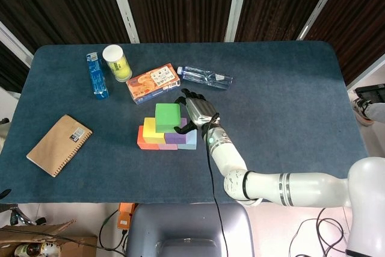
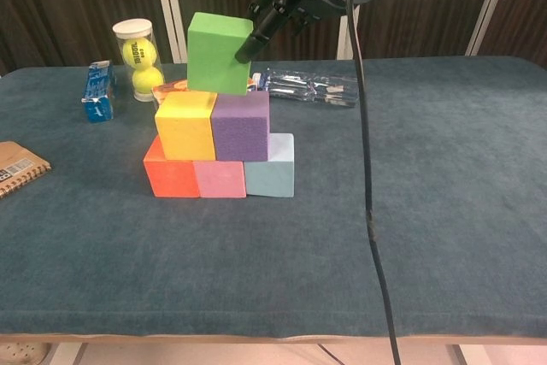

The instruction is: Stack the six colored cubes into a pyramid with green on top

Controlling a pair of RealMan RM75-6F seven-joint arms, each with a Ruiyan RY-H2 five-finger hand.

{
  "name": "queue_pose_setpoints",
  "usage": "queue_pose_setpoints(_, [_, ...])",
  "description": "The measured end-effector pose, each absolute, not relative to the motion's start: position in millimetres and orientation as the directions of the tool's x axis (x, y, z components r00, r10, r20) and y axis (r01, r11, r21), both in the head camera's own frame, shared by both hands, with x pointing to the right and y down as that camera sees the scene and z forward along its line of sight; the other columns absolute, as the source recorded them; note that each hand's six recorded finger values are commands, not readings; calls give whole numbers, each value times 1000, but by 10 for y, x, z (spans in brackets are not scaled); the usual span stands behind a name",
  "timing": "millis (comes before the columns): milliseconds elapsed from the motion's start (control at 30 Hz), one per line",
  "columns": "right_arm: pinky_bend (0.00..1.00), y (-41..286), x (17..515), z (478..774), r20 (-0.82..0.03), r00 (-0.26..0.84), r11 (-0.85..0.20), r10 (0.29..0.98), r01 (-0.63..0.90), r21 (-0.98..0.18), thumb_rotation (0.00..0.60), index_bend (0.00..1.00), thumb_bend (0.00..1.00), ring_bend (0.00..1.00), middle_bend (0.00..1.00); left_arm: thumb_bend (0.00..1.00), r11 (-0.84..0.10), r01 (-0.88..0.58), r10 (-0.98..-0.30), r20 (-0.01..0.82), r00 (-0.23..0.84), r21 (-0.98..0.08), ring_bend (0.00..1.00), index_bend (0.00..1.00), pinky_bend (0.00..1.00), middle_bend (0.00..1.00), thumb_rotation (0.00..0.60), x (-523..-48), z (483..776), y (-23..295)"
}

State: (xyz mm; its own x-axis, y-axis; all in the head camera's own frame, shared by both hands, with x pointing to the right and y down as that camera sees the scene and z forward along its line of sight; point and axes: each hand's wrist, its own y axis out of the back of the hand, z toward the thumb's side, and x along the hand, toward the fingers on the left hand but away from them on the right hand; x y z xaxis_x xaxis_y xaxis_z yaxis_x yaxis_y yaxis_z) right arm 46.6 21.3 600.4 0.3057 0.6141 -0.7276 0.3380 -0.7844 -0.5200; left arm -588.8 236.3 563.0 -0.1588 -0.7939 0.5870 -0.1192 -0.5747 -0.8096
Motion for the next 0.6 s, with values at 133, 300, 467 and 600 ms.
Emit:
queue_pose_setpoints(133, [0, 213, 461, 6020, -721, 279, -767, 634, 346, -540, 600, 543, 238, 0, 20, 140, -576, -122, -792, 589, -159, -808, 0, 94, 50, 42, 600, -5891, 5639, 2357])
queue_pose_setpoints(300, [0, 248, 427, 6029, -719, 251, -752, 648, 358, -553, 600, 543, 238, 0, 20, 140, -576, -126, -792, 590, -159, -808, 0, 94, 50, 43, 600, -5907, 5638, 2354])
queue_pose_setpoints(467, [0, 308, 382, 6035, -732, 244, -761, 636, 357, -542, 600, 543, 238, 0, 20, 139, -578, -130, -790, 593, -154, -805, 0, 94, 50, 42, 600, -5921, 5652, 2355])
queue_pose_setpoints(600, [0, 344, 346, 6038, -738, 245, -768, 629, 346, -539, 600, 542, 238, 0, 20, 139, -579, -131, -790, 594, -152, -804, 0, 94, 50, 43, 600, -5930, 5657, 2361])
